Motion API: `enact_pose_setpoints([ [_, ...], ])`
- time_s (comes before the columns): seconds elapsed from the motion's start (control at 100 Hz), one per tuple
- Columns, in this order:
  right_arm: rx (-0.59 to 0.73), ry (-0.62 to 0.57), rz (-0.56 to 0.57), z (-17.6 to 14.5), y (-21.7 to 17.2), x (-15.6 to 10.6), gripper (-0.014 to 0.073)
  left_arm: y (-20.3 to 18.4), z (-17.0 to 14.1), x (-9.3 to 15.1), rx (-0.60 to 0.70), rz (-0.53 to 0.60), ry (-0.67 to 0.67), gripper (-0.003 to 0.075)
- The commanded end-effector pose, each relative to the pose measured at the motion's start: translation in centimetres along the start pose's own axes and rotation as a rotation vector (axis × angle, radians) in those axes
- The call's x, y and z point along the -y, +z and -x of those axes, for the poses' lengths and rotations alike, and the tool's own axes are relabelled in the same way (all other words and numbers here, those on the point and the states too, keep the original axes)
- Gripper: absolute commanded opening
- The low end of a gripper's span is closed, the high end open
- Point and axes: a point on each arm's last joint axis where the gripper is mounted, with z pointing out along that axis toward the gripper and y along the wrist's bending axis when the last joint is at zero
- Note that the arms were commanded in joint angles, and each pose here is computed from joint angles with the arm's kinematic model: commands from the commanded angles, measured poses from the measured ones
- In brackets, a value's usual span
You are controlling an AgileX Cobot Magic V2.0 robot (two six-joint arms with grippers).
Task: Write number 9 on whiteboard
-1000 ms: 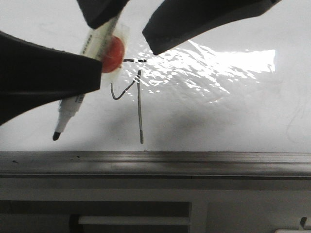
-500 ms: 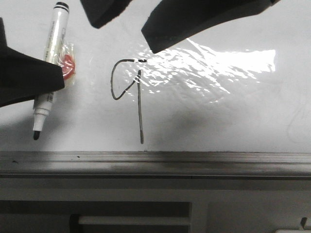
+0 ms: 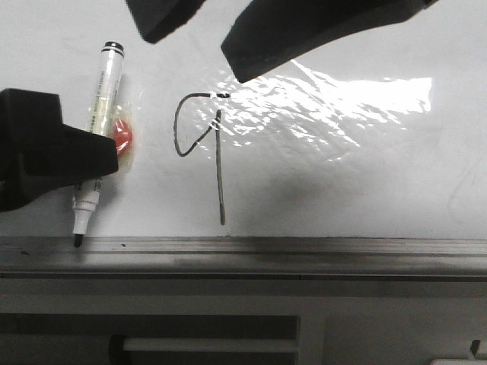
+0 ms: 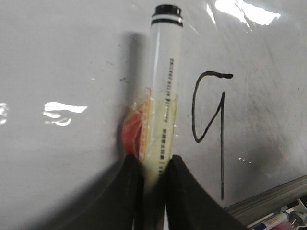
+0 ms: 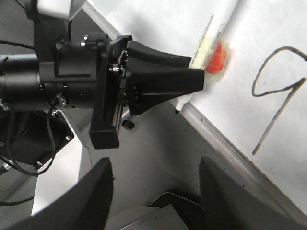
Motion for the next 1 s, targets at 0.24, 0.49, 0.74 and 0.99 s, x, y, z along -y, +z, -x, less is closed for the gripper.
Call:
enact_pose_setpoints([
  [0.24,0.091,-0.005,0.014,1.4,-0.9,-0.5,0.0344,0.5,1.2,0.6,0.094,-0.018,-0.058,-0.0020],
  [0.49,0.091,-0.005,0.014,1.4,-0.9,-0.5,0.0344,0.5,1.3,0.6,0.097,-0.018,-0.060,0.0148],
  [0.74,0.091,-0.005,0.014,1.4,-0.9,-0.5,0.0344,0.5,1.7,0.6,0.148,-0.026,-0.060,0.0296],
  [0.99,0.091,-0.005,0.014,1.4,-0.9,-0.5,0.0244,-0.2,2.6,1.0,0.201,-0.062,-0.056,0.0296],
])
